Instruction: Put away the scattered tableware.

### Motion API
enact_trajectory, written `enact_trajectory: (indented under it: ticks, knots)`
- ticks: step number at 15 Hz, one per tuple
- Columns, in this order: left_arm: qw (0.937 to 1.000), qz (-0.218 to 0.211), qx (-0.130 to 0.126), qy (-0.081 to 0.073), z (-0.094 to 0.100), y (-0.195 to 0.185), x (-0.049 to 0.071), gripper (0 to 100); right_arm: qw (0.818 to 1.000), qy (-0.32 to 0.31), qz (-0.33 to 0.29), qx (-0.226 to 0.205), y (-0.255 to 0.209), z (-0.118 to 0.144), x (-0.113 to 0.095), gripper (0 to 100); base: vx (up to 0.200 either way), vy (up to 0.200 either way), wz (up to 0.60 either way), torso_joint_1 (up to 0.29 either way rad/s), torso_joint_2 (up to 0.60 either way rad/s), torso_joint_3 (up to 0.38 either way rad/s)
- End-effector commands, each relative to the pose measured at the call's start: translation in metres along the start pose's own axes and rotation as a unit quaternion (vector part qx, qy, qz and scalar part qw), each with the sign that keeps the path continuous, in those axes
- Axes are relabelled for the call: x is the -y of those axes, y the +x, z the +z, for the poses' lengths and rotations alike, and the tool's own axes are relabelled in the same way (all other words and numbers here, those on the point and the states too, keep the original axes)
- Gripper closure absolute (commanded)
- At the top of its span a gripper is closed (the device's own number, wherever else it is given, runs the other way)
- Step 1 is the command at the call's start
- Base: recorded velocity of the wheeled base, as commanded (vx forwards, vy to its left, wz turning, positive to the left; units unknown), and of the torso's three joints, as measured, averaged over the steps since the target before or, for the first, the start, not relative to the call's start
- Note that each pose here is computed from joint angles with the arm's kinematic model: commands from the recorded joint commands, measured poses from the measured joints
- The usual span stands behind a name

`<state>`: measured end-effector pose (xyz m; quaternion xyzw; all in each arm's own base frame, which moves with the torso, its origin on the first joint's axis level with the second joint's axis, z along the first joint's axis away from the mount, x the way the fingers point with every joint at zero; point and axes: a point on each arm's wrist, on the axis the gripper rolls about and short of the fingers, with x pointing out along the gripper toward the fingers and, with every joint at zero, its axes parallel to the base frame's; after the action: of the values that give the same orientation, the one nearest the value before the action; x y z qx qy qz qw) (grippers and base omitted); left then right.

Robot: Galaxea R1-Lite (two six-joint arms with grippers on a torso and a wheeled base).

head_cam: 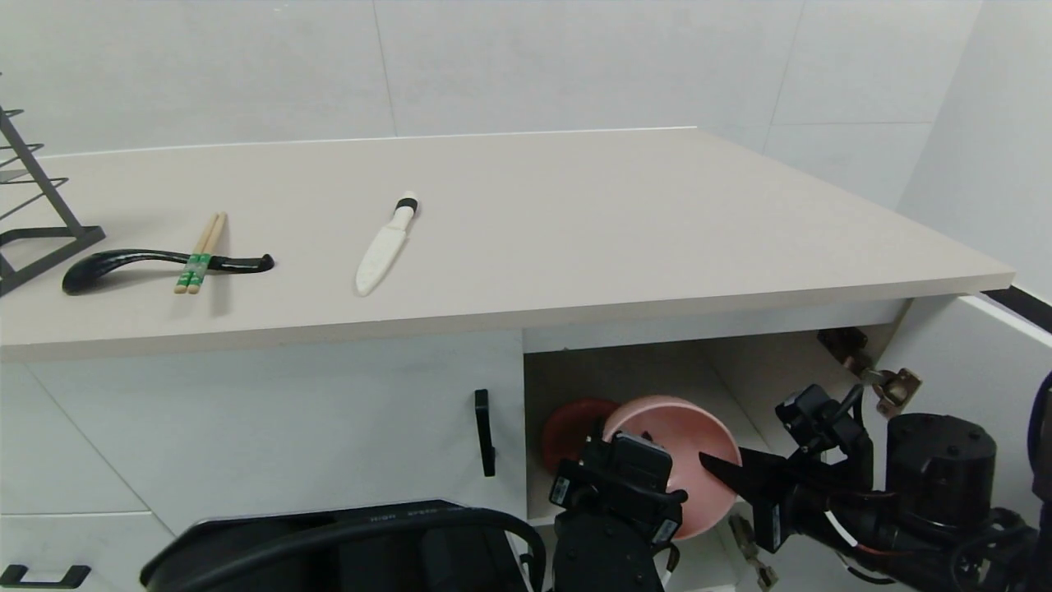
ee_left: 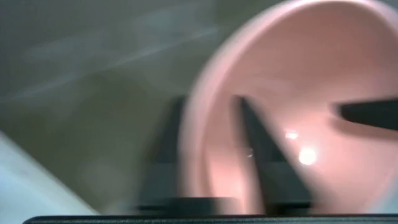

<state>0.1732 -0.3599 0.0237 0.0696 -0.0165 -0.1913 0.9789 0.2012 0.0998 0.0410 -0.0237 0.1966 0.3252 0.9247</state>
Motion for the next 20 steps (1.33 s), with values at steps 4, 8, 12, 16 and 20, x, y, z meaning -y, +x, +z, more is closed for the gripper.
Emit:
enact_trajectory:
  ticks: [4, 8, 12, 16, 20]
  knots:
    - [0.9999, -0.007, 0.003, -0.01, 0.005, -0.005, 0.002, 0, 0.999, 0.016, -0.031, -0.01, 0.003, -0.006, 0.017, 100, 0.0, 0.0, 0.0, 0.0, 0.0, 0.0]
    - [0.9997, -0.02, -0.007, -0.011, 0.014, -0.025, -0.008, 0, 0.999, 0.021, -0.039, -0.015, 0.003, -0.009, 0.021, 100, 0.0, 0.0, 0.0, 0.0, 0.0, 0.0]
    - [0.9961, -0.084, -0.007, -0.026, 0.035, -0.063, -0.02, 0, 0.998, 0.028, -0.039, -0.037, 0.006, -0.017, 0.022, 100, 0.0, 0.0, 0.0, 0.0, 0.0, 0.0]
    - [0.982, -0.188, -0.001, -0.017, 0.051, -0.088, -0.043, 0, 0.998, 0.03, -0.042, -0.037, 0.005, -0.018, 0.023, 100, 0.0, 0.0, 0.0, 0.0, 0.0, 0.0]
    - [0.9534, -0.295, -0.026, 0.055, 0.04, -0.104, -0.091, 0, 0.998, 0.029, -0.04, -0.037, 0.004, -0.017, 0.022, 100, 0.0, 0.0, 0.0, 0.0, 0.0, 0.0]
